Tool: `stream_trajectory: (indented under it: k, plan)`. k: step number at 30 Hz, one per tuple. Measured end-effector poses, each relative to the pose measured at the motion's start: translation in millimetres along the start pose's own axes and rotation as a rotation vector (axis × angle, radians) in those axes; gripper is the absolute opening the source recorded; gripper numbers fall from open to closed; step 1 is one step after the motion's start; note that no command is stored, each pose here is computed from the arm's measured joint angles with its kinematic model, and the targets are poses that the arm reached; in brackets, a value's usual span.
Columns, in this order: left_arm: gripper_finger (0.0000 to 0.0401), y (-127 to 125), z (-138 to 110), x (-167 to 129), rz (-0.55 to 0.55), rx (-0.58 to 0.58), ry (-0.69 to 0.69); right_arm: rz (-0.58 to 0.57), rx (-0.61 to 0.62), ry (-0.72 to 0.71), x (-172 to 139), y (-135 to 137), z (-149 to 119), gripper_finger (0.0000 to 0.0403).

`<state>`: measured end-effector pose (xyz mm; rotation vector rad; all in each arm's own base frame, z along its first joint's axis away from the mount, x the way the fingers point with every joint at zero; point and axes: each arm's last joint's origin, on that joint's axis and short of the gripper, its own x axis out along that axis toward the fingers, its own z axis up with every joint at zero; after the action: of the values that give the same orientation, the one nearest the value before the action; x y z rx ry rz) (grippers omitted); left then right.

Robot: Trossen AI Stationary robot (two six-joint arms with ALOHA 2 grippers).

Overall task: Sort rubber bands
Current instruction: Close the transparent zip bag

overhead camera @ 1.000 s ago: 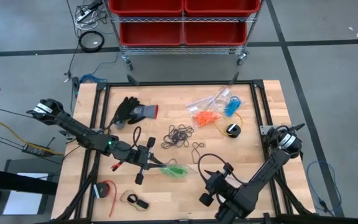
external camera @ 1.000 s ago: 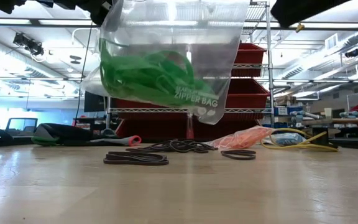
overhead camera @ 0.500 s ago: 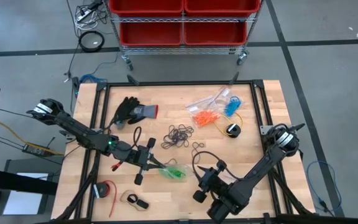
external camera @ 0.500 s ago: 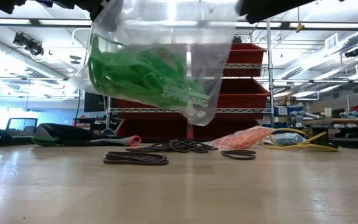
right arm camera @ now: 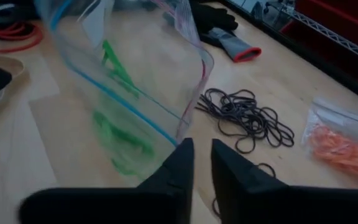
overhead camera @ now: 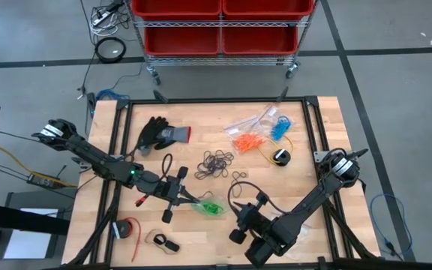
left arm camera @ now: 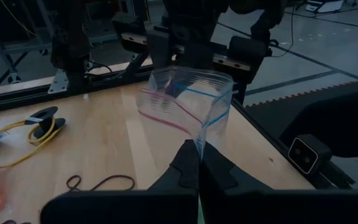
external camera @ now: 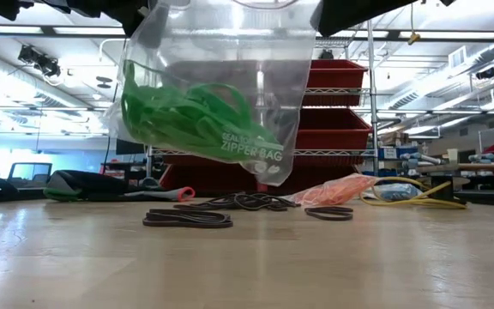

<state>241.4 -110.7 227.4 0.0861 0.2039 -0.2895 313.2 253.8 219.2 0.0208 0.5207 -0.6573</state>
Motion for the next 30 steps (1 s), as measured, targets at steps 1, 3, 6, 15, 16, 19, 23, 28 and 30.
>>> stream_trajectory:
  k: [1, 3, 6, 15, 16, 19, 23, 28, 30]
  plan:
    - [0.0, 0, 0, 0, 0.0, 0.0, 0.0, -0.002, -0.004, 0.004, 0, 0, 0, 0.0024]
    - [0.0, 0, 0, 0, 0.0, 0.0, 0.0, -0.009, -0.008, 0.007, 0, -2, -1, 0.0006]
    - [0.0, 0, 0, 0, 0.0, -0.004, 0.003, -0.021, 0.0, 0.014, -1, -4, -2, 0.0006]
    - [0.0001, 0, -1, 0, 0.0, -0.005, 0.014, -0.009, -0.005, 0.011, -13, -4, -9, 0.0]
    - [0.0001, 0, -1, 0, 0.0, -0.005, 0.014, -0.007, -0.002, 0.006, -15, -3, -10, 0.0]
    - [0.0001, 0, -1, 0, 0.0, -0.006, 0.013, -0.001, 0.011, -0.009, -19, -3, -11, 0.0]
    - [0.0001, 0, -1, 0, 0.0, -0.007, 0.009, 0.005, 0.008, -0.01, -21, -2, -12, 0.0006]
    - [0.0001, 0, -1, 0, 0.0, -0.007, 0.009, 0.014, -0.005, -0.002, -21, -1, -12, 0.0059]
    - [0.0001, 0, -1, 0, -0.003, -0.007, 0.009, 0.015, -0.007, 0.001, -21, -1, -12, 0.0089]
